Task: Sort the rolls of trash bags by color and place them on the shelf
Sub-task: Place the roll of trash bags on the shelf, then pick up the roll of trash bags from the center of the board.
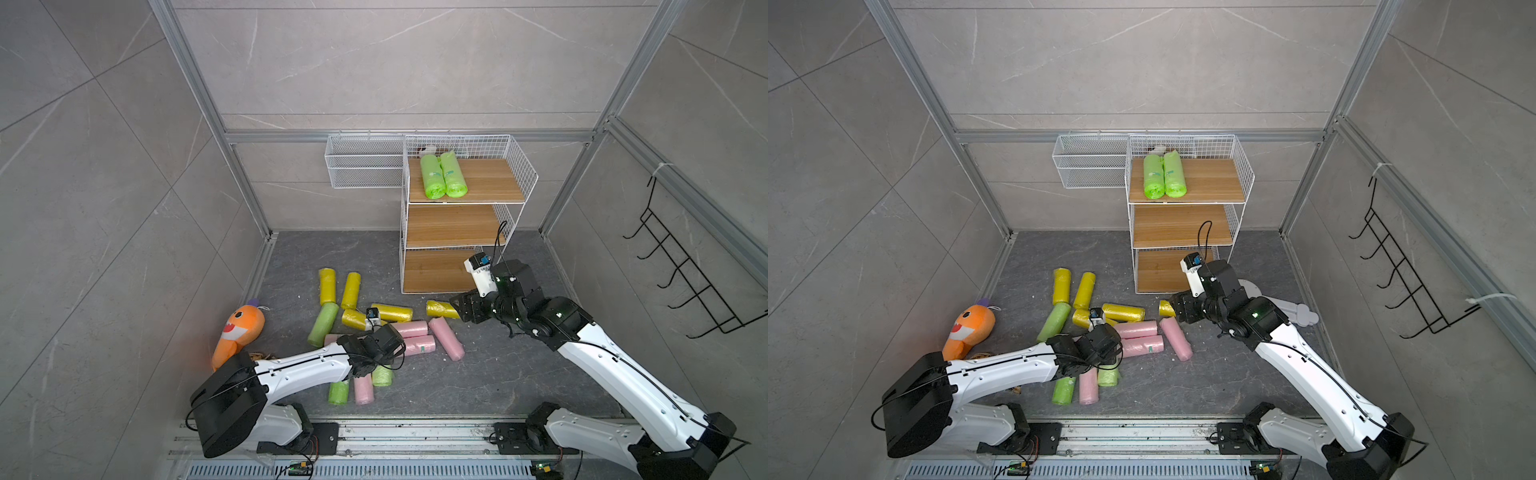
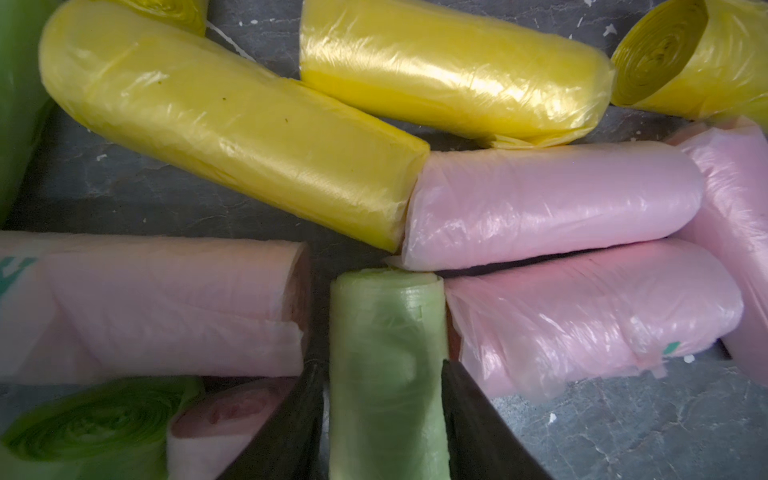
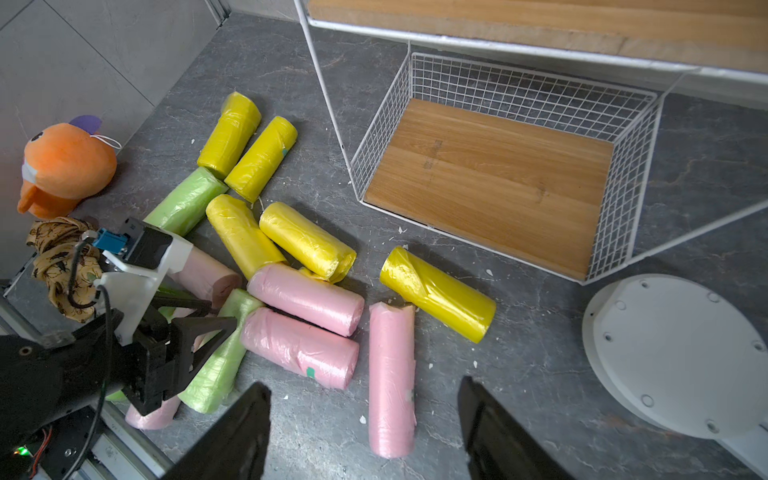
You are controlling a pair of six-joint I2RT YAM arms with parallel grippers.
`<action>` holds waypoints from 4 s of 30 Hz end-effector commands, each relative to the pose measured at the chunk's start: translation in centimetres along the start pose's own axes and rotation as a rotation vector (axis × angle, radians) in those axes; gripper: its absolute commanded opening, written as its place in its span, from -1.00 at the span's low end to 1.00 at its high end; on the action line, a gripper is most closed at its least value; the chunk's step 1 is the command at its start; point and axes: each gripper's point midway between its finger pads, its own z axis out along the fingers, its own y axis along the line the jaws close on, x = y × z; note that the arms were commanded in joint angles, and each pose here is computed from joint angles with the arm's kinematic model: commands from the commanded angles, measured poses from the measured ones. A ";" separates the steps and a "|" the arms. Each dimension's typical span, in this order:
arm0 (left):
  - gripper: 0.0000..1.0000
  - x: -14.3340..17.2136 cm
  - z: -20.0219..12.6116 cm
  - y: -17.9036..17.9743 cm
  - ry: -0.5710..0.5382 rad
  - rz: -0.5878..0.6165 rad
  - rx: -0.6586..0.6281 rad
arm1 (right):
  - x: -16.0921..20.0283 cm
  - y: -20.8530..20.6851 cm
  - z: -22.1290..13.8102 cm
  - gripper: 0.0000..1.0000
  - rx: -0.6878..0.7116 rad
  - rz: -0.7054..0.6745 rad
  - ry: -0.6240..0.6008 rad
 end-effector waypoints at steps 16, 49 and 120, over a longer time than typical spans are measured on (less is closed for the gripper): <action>0.33 0.0 3.3 -1.0 0.008 0.011 -0.010 | 1.2 0.6 0.6 0.51 -0.041 0.053 0.007; -0.44 -21.3 -18.4 -3.6 -0.741 -0.510 0.520 | -5.7 8.3 -1.4 0.57 -0.506 0.314 -0.310; 0.43 -20.6 -14.5 -2.4 -0.661 -1.123 0.899 | -7.3 12.0 3.8 -0.42 -0.469 0.382 -0.408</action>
